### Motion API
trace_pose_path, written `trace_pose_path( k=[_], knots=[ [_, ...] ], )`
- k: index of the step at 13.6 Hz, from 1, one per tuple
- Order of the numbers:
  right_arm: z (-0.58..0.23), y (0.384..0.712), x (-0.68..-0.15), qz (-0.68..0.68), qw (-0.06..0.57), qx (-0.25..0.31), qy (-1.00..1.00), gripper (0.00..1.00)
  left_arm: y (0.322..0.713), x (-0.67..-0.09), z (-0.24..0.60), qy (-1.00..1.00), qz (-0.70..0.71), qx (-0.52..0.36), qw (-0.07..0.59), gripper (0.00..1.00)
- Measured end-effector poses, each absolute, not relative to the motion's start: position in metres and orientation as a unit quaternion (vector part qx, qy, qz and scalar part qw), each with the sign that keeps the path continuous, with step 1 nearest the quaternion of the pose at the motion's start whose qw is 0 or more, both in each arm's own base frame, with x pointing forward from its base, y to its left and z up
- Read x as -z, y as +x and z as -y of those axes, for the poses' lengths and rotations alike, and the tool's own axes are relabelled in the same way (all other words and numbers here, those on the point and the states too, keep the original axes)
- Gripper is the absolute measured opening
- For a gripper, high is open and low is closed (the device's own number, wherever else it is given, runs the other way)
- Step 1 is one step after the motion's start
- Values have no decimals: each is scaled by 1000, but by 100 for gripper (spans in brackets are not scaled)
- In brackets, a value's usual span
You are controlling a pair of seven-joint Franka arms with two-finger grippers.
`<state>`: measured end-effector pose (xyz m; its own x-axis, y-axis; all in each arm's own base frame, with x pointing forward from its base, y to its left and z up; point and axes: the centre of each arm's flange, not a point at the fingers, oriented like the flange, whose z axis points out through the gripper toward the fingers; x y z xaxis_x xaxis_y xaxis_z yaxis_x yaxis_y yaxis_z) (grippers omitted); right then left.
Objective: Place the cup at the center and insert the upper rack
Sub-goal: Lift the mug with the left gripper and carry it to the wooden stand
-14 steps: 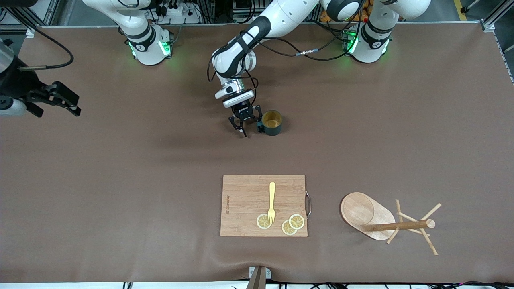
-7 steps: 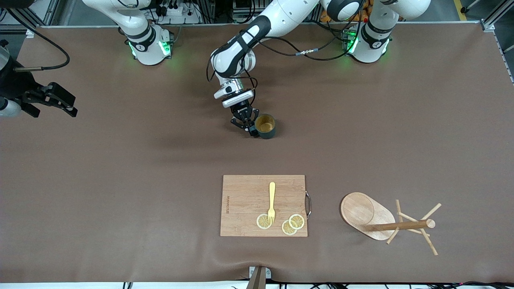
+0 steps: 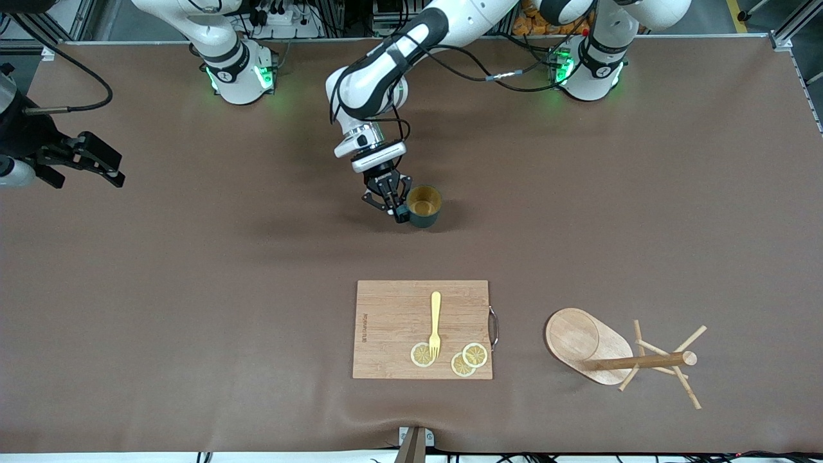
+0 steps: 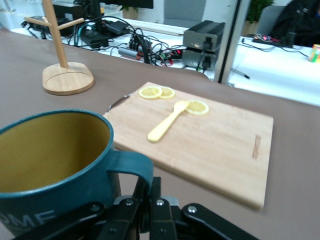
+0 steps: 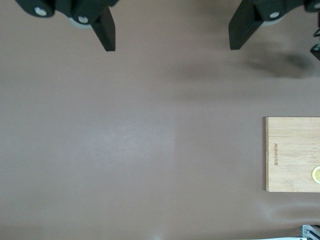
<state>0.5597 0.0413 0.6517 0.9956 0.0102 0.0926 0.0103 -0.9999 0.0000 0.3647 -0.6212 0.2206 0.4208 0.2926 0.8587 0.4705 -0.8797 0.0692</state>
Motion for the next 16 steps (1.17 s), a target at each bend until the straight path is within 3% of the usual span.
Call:
trace_pose_path(
  k=[7, 11, 16],
  knots=[
    [-41, 560, -652, 31, -2, 47, -998, 100, 431, -333, 596, -862, 279, 415, 86, 5],
    [-41, 560, -652, 31, -4, 47, -998, 100, 496, -393, 543, -864, 338, 369, 64, 5],
    [-41, 560, -652, 31, -5, 46, -998, 100, 570, -424, 472, -850, 421, 317, 5, 5]
  ],
)
